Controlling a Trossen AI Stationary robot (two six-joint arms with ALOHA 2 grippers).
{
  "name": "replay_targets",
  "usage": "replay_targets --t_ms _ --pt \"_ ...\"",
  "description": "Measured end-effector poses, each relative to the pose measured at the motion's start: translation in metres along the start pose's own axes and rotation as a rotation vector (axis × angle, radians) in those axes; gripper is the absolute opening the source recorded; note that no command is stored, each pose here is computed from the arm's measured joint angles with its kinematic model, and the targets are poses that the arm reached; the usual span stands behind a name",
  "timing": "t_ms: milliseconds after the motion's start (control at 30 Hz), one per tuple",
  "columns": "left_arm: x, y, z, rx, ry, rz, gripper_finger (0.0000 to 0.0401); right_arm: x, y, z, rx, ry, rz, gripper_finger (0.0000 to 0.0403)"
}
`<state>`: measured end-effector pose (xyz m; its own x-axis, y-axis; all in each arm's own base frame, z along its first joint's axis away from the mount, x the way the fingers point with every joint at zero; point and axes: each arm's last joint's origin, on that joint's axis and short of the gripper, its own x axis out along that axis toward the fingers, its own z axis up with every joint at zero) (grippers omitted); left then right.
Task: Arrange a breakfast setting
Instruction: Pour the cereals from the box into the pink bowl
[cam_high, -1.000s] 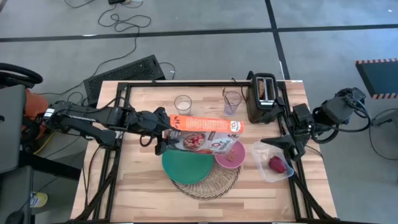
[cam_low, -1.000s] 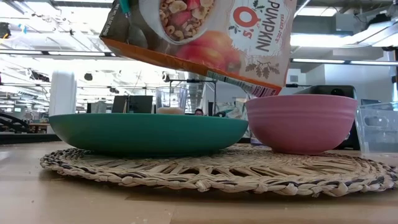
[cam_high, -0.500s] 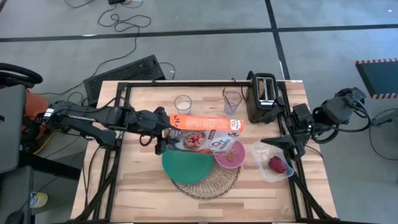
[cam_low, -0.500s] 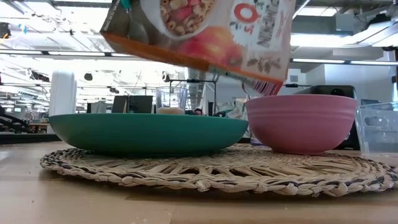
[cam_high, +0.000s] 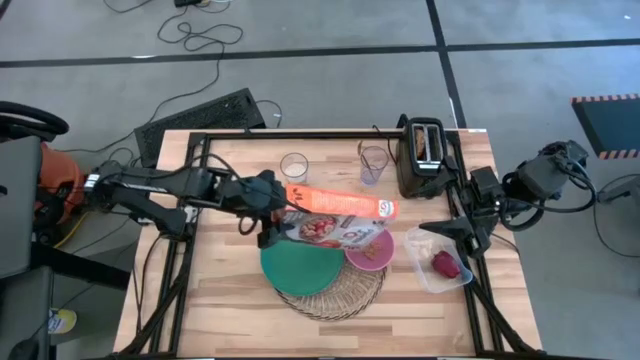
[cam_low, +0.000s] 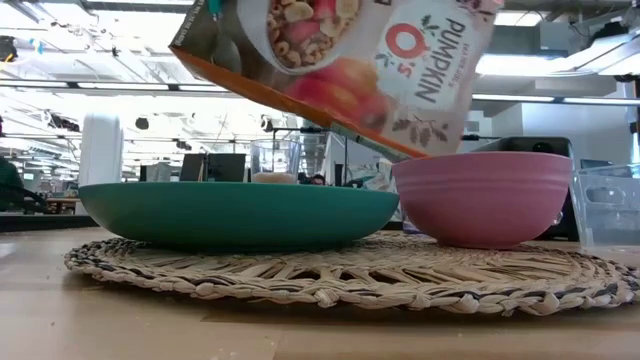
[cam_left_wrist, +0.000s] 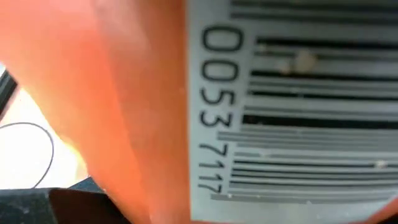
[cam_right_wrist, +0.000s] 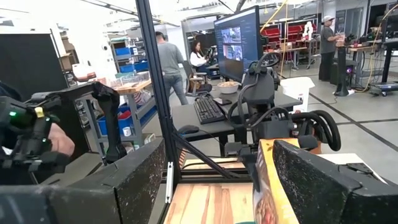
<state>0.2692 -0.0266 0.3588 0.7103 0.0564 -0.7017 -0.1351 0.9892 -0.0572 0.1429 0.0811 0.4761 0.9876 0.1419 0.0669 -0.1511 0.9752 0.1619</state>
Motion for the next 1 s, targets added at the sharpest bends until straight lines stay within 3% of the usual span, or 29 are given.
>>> replay_targets --t_ms 267,1000 --pt "0.006 -0.003 0.008 0.029 0.004 0.002 0.0277 0.0 0.0 0.0 -0.001 0.004 -0.001 0.0327" --pt "-0.02 0.002 0.008 0.024 -0.085 0.029 0.0277 -0.001 -0.001 -0.002 -0.005 0.016 -0.003 0.0327"
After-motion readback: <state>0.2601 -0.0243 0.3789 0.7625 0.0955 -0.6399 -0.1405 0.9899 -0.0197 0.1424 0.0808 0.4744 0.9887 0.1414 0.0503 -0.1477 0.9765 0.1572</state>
